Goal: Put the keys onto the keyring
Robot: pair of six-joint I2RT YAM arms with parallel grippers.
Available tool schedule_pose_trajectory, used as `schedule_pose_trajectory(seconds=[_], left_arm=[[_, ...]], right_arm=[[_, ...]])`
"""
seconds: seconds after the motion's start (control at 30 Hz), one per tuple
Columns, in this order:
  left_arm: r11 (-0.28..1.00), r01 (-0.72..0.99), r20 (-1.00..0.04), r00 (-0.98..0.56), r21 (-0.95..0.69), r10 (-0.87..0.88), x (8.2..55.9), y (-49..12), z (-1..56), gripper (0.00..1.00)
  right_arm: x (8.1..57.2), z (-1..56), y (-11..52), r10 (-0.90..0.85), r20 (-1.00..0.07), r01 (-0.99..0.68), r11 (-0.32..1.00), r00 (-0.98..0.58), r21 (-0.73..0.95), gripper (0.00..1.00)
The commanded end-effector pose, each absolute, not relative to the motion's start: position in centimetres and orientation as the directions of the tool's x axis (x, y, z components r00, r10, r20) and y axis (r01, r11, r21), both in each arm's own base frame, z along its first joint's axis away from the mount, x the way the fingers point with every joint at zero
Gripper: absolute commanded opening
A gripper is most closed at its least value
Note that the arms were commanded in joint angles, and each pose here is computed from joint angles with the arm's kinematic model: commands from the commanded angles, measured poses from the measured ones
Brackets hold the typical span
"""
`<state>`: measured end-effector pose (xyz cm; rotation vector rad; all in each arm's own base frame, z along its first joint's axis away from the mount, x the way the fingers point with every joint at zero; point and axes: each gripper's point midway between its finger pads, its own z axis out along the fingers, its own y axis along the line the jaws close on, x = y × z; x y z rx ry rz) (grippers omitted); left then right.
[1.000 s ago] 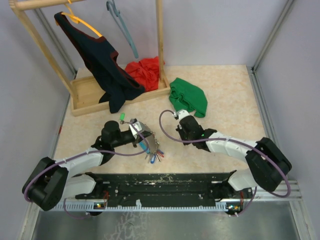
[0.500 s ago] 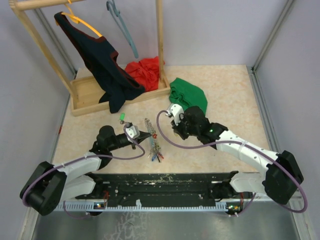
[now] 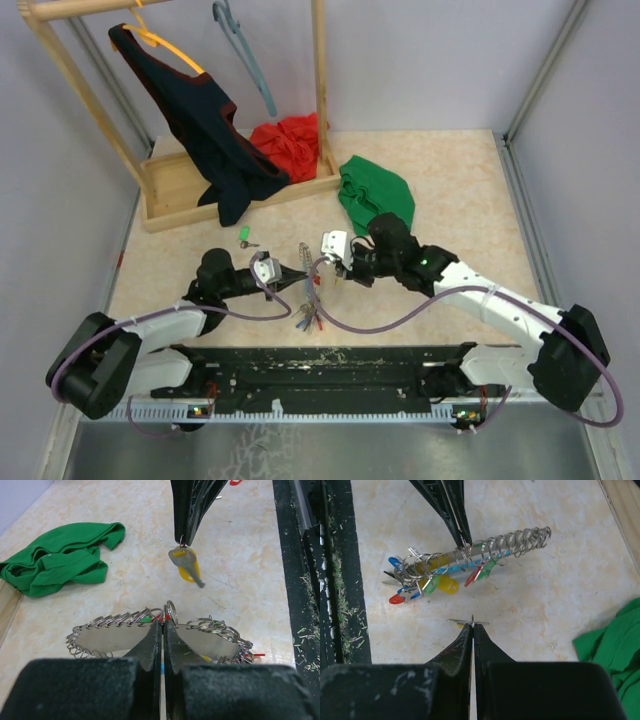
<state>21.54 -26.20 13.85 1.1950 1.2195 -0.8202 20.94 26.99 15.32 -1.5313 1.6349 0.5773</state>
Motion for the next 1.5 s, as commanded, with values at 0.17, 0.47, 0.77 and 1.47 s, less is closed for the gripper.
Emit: schedule_pose_trajectory(seconds=[0.17,0.47,0.77,1.47], left_arm=[[0.129,0.934,-0.942,0.326,0.334,0.076,20.9,-27.1,16.0,0.0],[0.091,0.943,-0.947,0.314,0.32,0.075,20.4,-27.3,15.8,0.0],[0.087,0.953,-0.955,0.285,0.291,0.079,20.6,-27.5,15.6,0.0],[0.095,0.957,-0.96,0.269,0.275,0.075,20.7,-27.5,15.7,0.0]], right_arm=[[20.1,18.4,30.7,-0.543,-0.784,-0.937,-0.017,0.301,-0.348,0.0],[20.3,17.8,32.1,-0.56,-0.756,-0.931,-0.083,0.34,-0.357,0.0],[20.4,17.3,32.3,-0.576,-0.735,-0.922,-0.097,0.359,-0.374,0.0],[20.4,16.7,32.6,-0.593,-0.717,-0.916,-0.096,0.368,-0.39,0.0]])
